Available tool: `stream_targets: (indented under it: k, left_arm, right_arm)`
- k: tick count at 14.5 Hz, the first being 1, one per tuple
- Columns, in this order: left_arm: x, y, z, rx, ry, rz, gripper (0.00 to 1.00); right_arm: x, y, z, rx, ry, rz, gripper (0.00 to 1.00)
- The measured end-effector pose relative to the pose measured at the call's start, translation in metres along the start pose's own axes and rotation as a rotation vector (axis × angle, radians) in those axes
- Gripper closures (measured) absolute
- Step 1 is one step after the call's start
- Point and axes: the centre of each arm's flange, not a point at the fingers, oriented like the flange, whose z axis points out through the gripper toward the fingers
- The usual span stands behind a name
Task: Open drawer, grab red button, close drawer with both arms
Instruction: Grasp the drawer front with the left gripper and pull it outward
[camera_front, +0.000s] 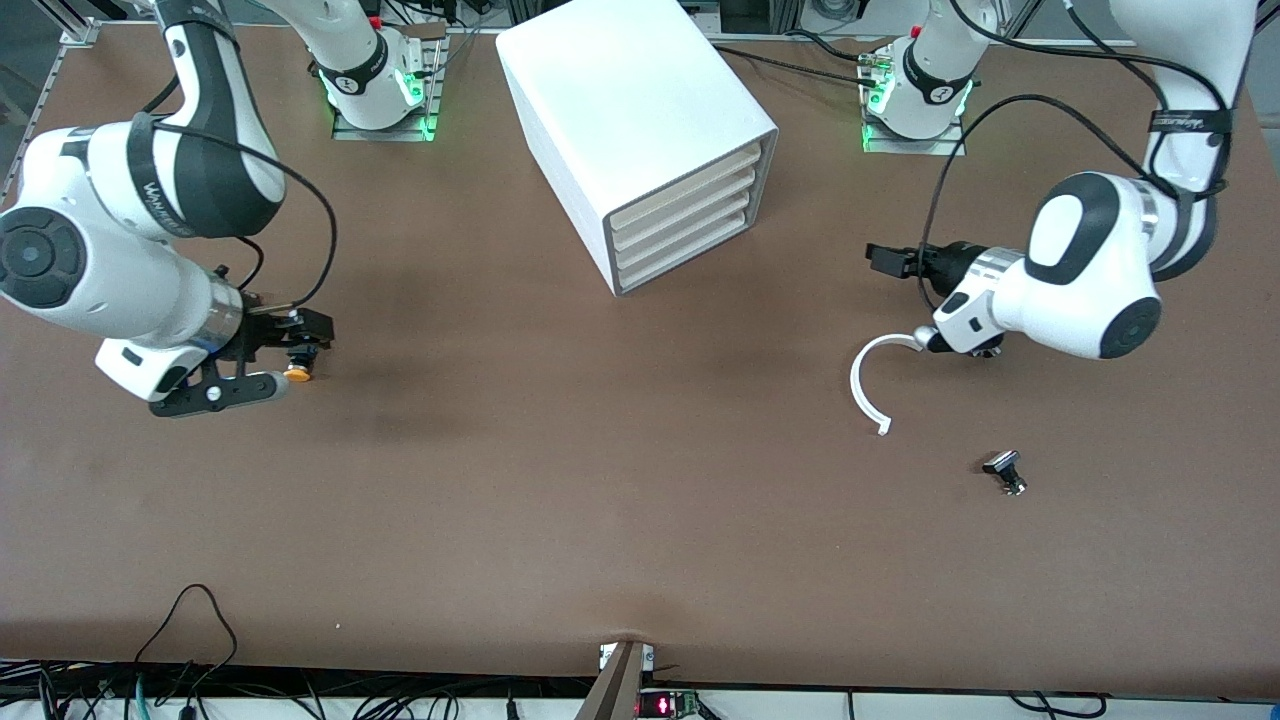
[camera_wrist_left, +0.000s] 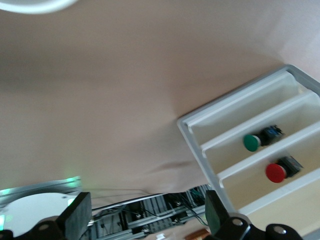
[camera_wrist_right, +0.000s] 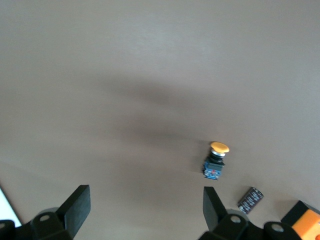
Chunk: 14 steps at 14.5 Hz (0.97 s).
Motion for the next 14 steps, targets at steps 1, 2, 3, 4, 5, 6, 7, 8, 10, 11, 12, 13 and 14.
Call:
stream_targets:
  k: [1,2,3,4,5,6,7,8,10,11,12,13,14]
  left_arm:
    - [0.003,0.009,0.014,-0.04,-0.024,0.04,0.0]
    - [0.006,0.015,0.028,-0.074,-0.046,0.1,0.0]
    - [0.01,0.02,0.04,-0.103,-0.069,0.167,0.0]
    - [0.014,0.023,0.05,-0.129,-0.088,0.215,0.0]
    - [0.018,0.026,0.059,-0.156,-0.105,0.244,0.0]
    - [0.021,0.03,0.068,-0.185,-0.119,0.263,0.0]
    - [0.025,0.035,0.075,-0.214,-0.125,0.28,0.02]
    - [0.028,0.039,0.083,-0.24,-0.125,0.299,0.03]
    - [0.031,0.048,0.1,-0.287,-0.131,0.333,0.02]
    - [0.032,0.052,0.111,-0.31,-0.131,0.346,0.03]
    - [0.032,0.055,0.123,-0.336,-0.13,0.354,0.03]
    - [0.031,0.059,0.137,-0.36,-0.128,0.362,0.03]
    - [0.03,0.062,0.15,-0.37,-0.121,0.371,0.03]
  right_arm:
    - [0.0,-0.007,0.0,0.0,0.001,-0.011,0.0]
    - [0.001,-0.01,0.0,-0.001,0.002,-0.015,0.0]
    - [0.001,-0.01,-0.001,-0.001,0.006,-0.016,0.0]
    - [0.002,-0.009,-0.001,-0.001,0.015,-0.016,0.0]
    - [0.003,-0.009,-0.002,-0.002,0.027,-0.023,0.0]
    - [0.005,-0.009,-0.003,-0.003,0.041,-0.039,0.0]
    - [0.007,-0.011,-0.005,0.003,0.058,-0.064,0.0]
    - [0.008,-0.015,-0.006,0.019,0.073,-0.094,0.0]
    - [0.01,-0.029,-0.011,0.042,0.096,-0.147,0.0]
    - [0.011,-0.038,-0.017,0.042,0.109,-0.166,0.0]
    - [0.012,-0.047,-0.024,0.042,0.124,-0.185,0.0]
    - [0.012,-0.057,-0.033,0.04,0.141,-0.203,0.0]
    - [0.012,-0.067,-0.041,0.039,0.156,-0.233,0.0]
